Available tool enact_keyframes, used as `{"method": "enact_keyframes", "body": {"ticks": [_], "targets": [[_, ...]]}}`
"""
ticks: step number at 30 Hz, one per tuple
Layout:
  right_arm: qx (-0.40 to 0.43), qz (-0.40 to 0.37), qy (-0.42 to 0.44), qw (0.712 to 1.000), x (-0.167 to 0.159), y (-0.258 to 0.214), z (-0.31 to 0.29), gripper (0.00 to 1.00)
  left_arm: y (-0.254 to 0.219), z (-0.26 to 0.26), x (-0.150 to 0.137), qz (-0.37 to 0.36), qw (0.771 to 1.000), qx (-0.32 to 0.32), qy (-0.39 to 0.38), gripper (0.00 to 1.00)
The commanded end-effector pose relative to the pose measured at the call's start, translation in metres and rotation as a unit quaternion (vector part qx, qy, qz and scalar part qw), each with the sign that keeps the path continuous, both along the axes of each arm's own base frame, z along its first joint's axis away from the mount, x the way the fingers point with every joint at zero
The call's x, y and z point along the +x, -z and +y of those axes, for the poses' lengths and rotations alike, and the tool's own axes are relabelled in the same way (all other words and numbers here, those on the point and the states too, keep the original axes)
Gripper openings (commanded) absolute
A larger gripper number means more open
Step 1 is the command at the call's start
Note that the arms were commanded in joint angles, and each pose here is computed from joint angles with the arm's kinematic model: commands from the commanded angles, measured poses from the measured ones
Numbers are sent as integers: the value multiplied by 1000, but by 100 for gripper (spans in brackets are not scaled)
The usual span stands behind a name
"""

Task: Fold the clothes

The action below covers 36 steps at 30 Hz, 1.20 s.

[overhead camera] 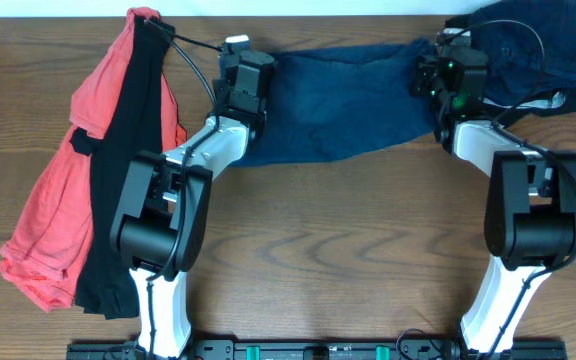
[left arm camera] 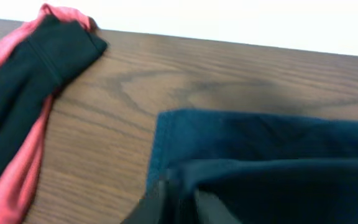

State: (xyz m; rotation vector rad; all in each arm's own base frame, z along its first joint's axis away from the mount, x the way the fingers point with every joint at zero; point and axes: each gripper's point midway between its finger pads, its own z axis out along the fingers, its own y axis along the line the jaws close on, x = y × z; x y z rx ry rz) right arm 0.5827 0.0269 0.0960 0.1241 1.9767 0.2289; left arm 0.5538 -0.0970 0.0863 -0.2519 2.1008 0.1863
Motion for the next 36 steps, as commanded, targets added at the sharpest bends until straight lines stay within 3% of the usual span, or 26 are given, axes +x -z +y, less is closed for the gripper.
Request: {"method": "enact_keyframes", "body": {"ticks": [1, 2, 3, 7, 10, 12, 19, 25, 32, 36], "targets": [[-13, -13, 18, 1000, 8, 3, -2, 28, -8, 15, 7, -12, 1000, 1, -19, 66], [-12, -19, 18, 1000, 9, 0, -2, 31, -8, 17, 7, -12, 1000, 1, -21, 91], [-12, -24, 18, 999, 10, -2, -1, 34, -8, 18, 8, -12, 1000, 1, -22, 98], [-5, -32, -5, 999, 10, -6, 7, 66, -4, 17, 2, 7, 1000, 4, -16, 98], [-11, -37, -102, 994, 4, -7, 37, 74, 3, 7, -9, 47, 999, -8, 16, 98], [-14, -39, -147, 988, -1, -6, 56, 76, 7, -2, -20, 81, 995, -20, 47, 98], [-93, -32, -181, 979, -9, 7, 92, 77, 18, -34, -36, 131, 979, -60, 141, 98], [-130, -33, -208, 969, -16, 25, 131, 76, 22, -35, -37, 136, 978, -62, 144, 98], [-130, -38, -234, 963, -22, 61, 165, 67, 41, -38, -34, 142, 977, -64, 146, 98], [-136, -57, -225, 963, -19, 70, 171, 69, 56, -39, -33, 149, 975, -65, 148, 98]]}}
